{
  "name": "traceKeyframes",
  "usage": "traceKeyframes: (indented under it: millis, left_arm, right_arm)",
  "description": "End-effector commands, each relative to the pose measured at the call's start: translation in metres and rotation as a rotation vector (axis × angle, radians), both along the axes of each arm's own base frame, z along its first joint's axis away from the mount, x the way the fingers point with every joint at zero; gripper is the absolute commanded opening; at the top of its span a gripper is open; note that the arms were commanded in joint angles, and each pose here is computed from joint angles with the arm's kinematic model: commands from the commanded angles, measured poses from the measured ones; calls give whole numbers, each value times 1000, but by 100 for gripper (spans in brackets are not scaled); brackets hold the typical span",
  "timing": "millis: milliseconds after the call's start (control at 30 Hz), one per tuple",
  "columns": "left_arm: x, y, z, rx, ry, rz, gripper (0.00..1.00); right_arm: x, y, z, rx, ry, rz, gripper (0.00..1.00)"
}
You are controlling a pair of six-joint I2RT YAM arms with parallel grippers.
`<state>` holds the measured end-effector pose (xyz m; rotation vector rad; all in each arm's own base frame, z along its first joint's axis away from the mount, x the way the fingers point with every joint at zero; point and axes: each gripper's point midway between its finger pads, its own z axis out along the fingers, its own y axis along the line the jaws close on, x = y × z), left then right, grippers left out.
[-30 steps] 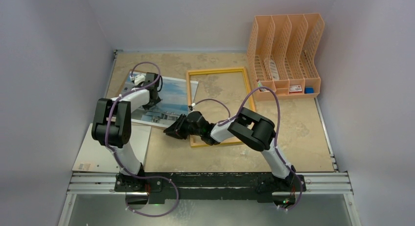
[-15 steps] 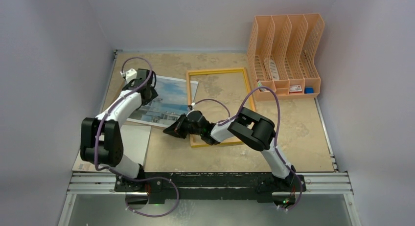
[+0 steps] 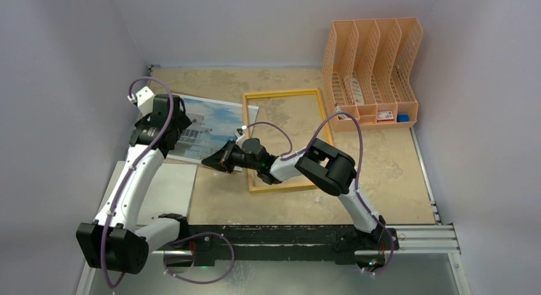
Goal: Put the photo into the frame
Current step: Pick up the photo frame item at the center of the board.
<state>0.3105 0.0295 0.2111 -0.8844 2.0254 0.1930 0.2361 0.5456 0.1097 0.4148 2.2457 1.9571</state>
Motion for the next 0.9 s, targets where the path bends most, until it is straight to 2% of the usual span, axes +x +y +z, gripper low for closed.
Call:
traceKeyframes:
  millis: [0, 100, 300, 567, 667, 867]
  left_arm:
    - [-23, 9, -3, 14, 37, 32, 77]
    - [-33, 7, -7, -16, 33, 39, 78]
    - [-48, -9, -43, -138, 49, 40, 79]
    - [-47, -31, -76, -289, 26, 40, 81]
    - [-52, -31, -88, -325, 29, 91, 82]
    - [-50, -40, -97, -473, -113, 154, 83]
  right_arm:
    - [-8, 7, 52, 139, -41, 56, 0]
    - [-12, 2, 59, 149, -36, 61, 0]
    - [-14, -8, 58, 136, -13, 54, 0]
    - [-11, -23, 51, 131, 3, 47, 0]
    - [-9, -27, 55, 143, -2, 41, 0]
    - [-9, -31, 65, 169, 15, 52, 0]
